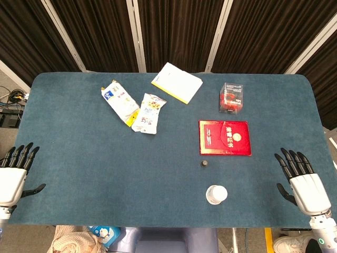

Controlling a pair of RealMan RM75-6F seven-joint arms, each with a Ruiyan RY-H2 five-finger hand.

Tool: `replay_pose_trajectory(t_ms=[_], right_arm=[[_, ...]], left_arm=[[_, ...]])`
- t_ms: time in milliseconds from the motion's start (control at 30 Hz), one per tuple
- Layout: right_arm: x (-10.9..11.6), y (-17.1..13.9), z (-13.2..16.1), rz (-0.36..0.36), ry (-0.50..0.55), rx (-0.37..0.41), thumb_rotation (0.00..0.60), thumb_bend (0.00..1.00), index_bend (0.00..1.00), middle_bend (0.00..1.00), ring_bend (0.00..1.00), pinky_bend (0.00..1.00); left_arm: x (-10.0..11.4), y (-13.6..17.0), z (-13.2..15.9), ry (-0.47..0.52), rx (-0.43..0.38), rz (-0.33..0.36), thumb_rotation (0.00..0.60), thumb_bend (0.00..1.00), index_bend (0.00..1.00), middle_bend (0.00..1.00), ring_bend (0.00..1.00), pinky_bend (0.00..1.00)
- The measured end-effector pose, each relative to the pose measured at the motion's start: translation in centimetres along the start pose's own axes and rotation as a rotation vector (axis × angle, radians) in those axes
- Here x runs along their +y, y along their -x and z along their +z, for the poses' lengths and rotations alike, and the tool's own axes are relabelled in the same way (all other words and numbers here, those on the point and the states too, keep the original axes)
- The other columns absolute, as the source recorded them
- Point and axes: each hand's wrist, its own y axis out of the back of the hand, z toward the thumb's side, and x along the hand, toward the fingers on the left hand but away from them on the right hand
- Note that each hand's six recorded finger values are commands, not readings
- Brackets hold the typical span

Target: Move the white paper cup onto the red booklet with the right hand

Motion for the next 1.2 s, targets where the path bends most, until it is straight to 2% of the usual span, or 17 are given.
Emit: replay_pose_trajectory(t_ms=[167, 233, 333, 533, 733, 1200], right_arm=[[-0.5, -0.1, 1.8, 0.061, 0.051, 0.143, 0.6, 0.33, 0.0, 0.0, 0.0, 0.11], [-1.0, -0.5, 2.7, 0.121, 0.077, 0.213, 0.6, 0.33, 0.0, 0.0, 0.0, 0.12], [-1.8, -0.8, 3.8, 0.199, 0.109, 0.277, 0.6, 0.33, 0.0, 0.0, 0.0, 0.14], [-2.7, -0.6, 6.0, 0.262, 0.16, 0.329, 0.6, 0.33, 0.0, 0.0, 0.04, 0.18], [-3.8, 0.1, 7.6, 0.289, 0.155, 0.363, 0.6, 0.33, 0.0, 0.01, 0.08, 0.22], [-7.2, 1.8, 10.2, 0.379, 0.109, 0.368, 0.6, 0.33, 0.0, 0.01, 0.09, 0.24]], left_arm=[[-0.1, -0.1, -0.1, 0.007, 0.001, -0.003, 0.6, 0.0, 0.0, 0.0, 0.0, 0.0], [-0.1, -0.2, -0.1, 0.01, 0.002, -0.005, 0.6, 0.0, 0.0, 0.0, 0.0, 0.0], [-0.1, -0.3, -0.1, 0.012, 0.003, -0.007, 0.6, 0.0, 0.0, 0.0, 0.0, 0.0], [-0.2, -0.3, 0.1, 0.006, -0.001, -0.009, 0.6, 0.0, 0.0, 0.0, 0.0, 0.0], [-0.2, -0.3, 0.2, 0.005, -0.002, -0.006, 0.6, 0.0, 0.0, 0.0, 0.0, 0.0], [-0.4, -0.7, 0.2, 0.018, 0.001, -0.02, 0.6, 0.0, 0.0, 0.0, 0.0, 0.0]])
